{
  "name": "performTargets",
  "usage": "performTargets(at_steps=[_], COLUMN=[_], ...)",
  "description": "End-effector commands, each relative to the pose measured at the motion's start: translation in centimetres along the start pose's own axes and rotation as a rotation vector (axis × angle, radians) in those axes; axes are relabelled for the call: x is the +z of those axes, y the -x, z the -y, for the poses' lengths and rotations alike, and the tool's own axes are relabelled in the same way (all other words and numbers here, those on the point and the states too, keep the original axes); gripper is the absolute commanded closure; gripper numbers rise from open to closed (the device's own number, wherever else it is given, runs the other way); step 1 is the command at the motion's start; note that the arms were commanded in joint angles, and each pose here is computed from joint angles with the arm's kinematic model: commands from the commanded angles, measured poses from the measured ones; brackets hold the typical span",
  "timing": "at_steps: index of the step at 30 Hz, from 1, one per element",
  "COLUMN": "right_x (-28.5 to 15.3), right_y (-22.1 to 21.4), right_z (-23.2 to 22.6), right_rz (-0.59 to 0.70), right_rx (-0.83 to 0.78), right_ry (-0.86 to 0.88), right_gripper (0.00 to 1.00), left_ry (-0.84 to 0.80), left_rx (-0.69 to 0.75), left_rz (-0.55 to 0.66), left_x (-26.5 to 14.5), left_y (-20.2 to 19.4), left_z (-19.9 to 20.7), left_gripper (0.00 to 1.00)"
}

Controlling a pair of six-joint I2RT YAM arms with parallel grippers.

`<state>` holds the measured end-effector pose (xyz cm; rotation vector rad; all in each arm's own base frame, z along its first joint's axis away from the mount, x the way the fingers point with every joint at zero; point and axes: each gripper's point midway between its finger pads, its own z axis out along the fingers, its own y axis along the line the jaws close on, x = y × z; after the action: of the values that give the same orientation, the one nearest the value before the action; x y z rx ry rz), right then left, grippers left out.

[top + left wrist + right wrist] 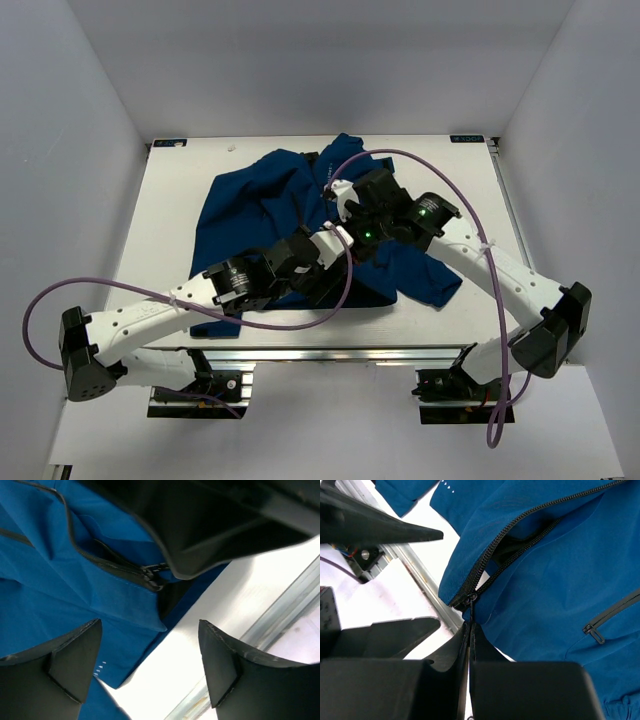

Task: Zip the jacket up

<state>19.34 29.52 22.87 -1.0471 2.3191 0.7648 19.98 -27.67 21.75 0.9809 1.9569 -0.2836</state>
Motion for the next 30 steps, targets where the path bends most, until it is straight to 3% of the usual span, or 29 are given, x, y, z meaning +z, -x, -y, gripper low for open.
performTargets(at_steps=[1,7,18,19,21,23,30], right_x=[-1.1,-1.0,-0.3,-0.4,-0.6,-0.7,-0.9], right_y=[1.6,1.6,2.2,2.4,2.7,3.0,3.6], right_z=[-1.3,-1.5,-1.8,-1.8,-1.8,-1.9,-0.6], right_rz=[0.021,0.002,0.000,0.004,0.014,0.023,0.036], right_rx=[-0.002,0.014,0.016,0.016,0.018,0.019,0.035], right_ry=[0.064,0.072,0.103,0.102,0.104,0.105,0.022], right_gripper=[1.00,1.00,1.00,1.00,1.00,1.00,1.00], left_ry=[0.044,0.140,0.048,0.050,0.059,0.059,0.062], left_rx=[0.083,0.113,0.159,0.159,0.159,0.160,0.154], left_rz=[0.021,0.014,0.126,0.121,0.116,0.103,0.116], left_x=[-0.4,0.8,1.1,1.2,1.3,1.7,1.6], left_y=[0.7,0.8,2.0,1.8,1.5,1.1,1.0], left_z=[-0.9,-2.2,-0.7,-0.7,-0.8,-0.7,-0.8], left_gripper=[0.16,0.29,0.61,0.72,0.81,0.99,1.00])
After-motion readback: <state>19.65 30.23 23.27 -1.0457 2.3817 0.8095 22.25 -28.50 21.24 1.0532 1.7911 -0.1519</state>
